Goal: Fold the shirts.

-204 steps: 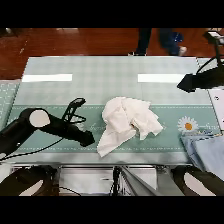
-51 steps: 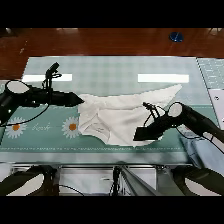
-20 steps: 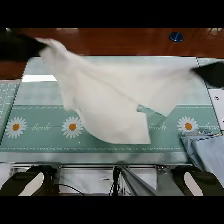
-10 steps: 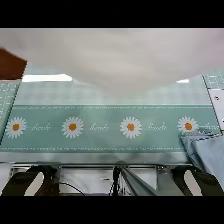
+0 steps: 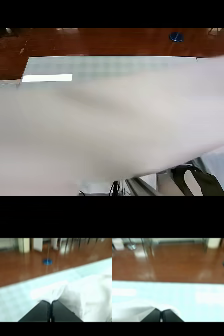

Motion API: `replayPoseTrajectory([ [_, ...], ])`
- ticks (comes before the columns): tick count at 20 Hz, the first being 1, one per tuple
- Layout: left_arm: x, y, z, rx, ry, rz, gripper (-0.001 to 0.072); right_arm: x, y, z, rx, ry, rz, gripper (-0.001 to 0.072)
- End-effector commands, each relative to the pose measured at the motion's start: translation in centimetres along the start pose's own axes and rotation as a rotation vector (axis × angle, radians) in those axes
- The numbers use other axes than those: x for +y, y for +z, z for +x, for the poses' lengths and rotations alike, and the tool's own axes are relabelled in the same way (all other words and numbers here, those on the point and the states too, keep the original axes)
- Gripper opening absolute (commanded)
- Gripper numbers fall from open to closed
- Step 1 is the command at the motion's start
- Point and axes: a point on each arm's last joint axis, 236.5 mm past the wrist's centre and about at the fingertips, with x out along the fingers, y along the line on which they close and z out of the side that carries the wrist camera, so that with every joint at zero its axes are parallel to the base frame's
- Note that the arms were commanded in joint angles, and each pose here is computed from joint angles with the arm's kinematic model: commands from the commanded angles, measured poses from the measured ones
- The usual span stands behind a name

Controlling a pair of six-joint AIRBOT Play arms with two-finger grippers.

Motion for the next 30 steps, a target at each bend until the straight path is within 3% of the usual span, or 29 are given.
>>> replayPoseTrajectory([
  [1,4.3,-6.0,4.7,0.296,0.018,-0.063,0.0018,-4.1,-5.0,5.1,0.290,-0.061,0.003,0.0023],
  [4,10.3,-9.9,11.9,0.415,0.001,-0.175,0.0018,-8.2,-11.0,13.9,0.566,-0.050,0.086,0.0023],
  [7,15.5,-14.2,20.6,0.487,-0.059,-0.242,0.0019,-11.0,-14.6,23.1,0.668,-0.021,0.207,0.0023],
  [11,19.1,-21.0,31.8,0.622,-0.155,-0.233,0.0020,-14.4,-17.6,32.2,0.703,-0.022,0.278,0.0023],
  [15,23.2,-27.0,38.5,0.702,-0.134,-0.315,0.0021,-17.6,-18.9,38.9,0.622,-0.056,0.281,0.0023],
  [21,24.9,-27.9,43.9,0.594,-0.096,-0.391,0.0023,-20.9,-17.9,44.0,0.459,-0.117,0.277,0.0024],
  [27,21.0,-31.1,45.8,0.678,-0.154,-0.442,0.0023,-19.8,-24.4,43.8,0.697,-0.069,0.319,0.0026],
  [28,20.9,-31.8,45.7,0.705,-0.152,-0.479,0.0052,-19.7,-24.7,43.8,0.709,-0.066,0.323,0.0044],
  [30,21.9,-30.9,44.9,0.703,-0.129,-0.535,0.0275,-19.3,-23.3,43.6,0.676,-0.047,0.321,0.0325],
])
